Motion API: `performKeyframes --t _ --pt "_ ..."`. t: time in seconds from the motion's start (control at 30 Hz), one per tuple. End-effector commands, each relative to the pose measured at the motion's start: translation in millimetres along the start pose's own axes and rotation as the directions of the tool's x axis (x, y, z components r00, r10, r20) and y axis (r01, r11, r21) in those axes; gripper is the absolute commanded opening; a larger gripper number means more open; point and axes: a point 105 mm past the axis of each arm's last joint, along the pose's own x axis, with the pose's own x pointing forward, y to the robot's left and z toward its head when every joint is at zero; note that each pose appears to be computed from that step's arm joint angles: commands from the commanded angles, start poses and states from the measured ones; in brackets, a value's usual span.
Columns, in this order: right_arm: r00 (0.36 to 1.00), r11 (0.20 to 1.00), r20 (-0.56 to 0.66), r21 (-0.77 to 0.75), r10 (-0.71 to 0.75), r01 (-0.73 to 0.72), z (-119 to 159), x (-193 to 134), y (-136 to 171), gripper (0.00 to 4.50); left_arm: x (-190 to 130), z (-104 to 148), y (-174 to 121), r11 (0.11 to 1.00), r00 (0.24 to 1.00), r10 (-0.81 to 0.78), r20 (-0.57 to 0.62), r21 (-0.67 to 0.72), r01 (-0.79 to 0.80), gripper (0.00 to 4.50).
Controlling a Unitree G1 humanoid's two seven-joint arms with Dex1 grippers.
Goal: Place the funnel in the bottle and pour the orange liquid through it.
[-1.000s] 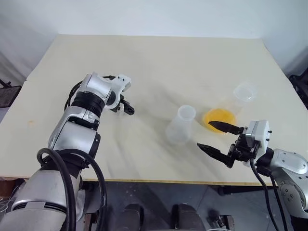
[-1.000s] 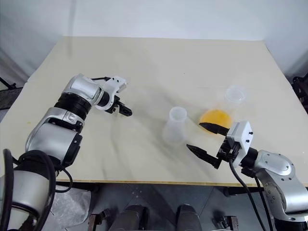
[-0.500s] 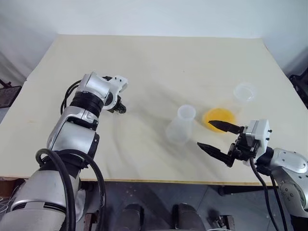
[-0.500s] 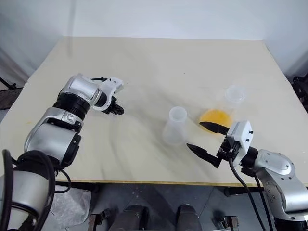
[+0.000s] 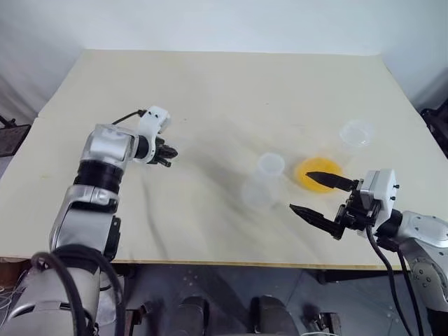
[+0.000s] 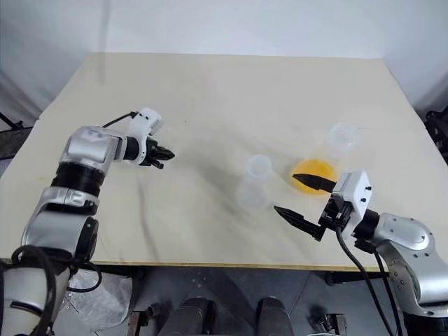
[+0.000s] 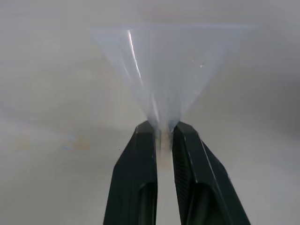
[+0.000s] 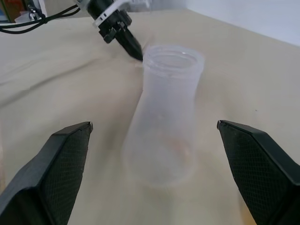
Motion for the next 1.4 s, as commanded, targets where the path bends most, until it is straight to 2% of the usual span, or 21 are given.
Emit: performKeyframes --t 0.03,0.13,0.27,0.33,0.57,0.97,1.23,1.4 --pt "1.0 0.999 0.006 -0.033 0.005 -0.005 10 -8 0 4.5 -31 55 -14 0.995 0.925 -0.092 0.369 0.061 0.074 0.16" --pt "1.0 0.999 0.005 -0.035 -0.003 0.004 14 -11 -1 4.5 -49 69 -35 0.975 0.815 -0.219 0.537 0.138 0.172 0.16" --pt "1.0 1.0 -0.002 -0.031 -0.003 0.003 14 -14 0 4.5 -66 79 -67 0.918 0.651 -0.397 0.647 0.295 0.266 0.16" --pt "1.0 1.0 -0.002 -0.03 -0.002 0.002 14 -14 0 4.5 -69 86 -82 0.891 0.584 -0.454 0.672 0.329 0.314 0.16" --pt "1.0 0.999 0.001 -0.04 -0.005 0.006 16 -12 -1 4.5 -71 101 -125 0.801 0.439 -0.591 0.677 0.43 0.417 0.16" --pt "0.998 0.999 0.038 -0.024 -0.043 0.044 19 -3 -4 4.5 -57 89 -178 0.628 0.308 -0.757 0.577 0.512 0.586 0.16" --pt "0.998 0.999 0.049 -0.012 -0.034 0.035 19 4 -1 4.5 -28 80 -202 0.559 0.286 -0.806 0.518 0.508 0.656 0.16" --pt "0.998 0.999 0.049 -0.012 -0.045 0.046 18 2 2 4.5 -12 73 -205 0.553 0.311 -0.816 0.488 0.497 0.669 0.16"
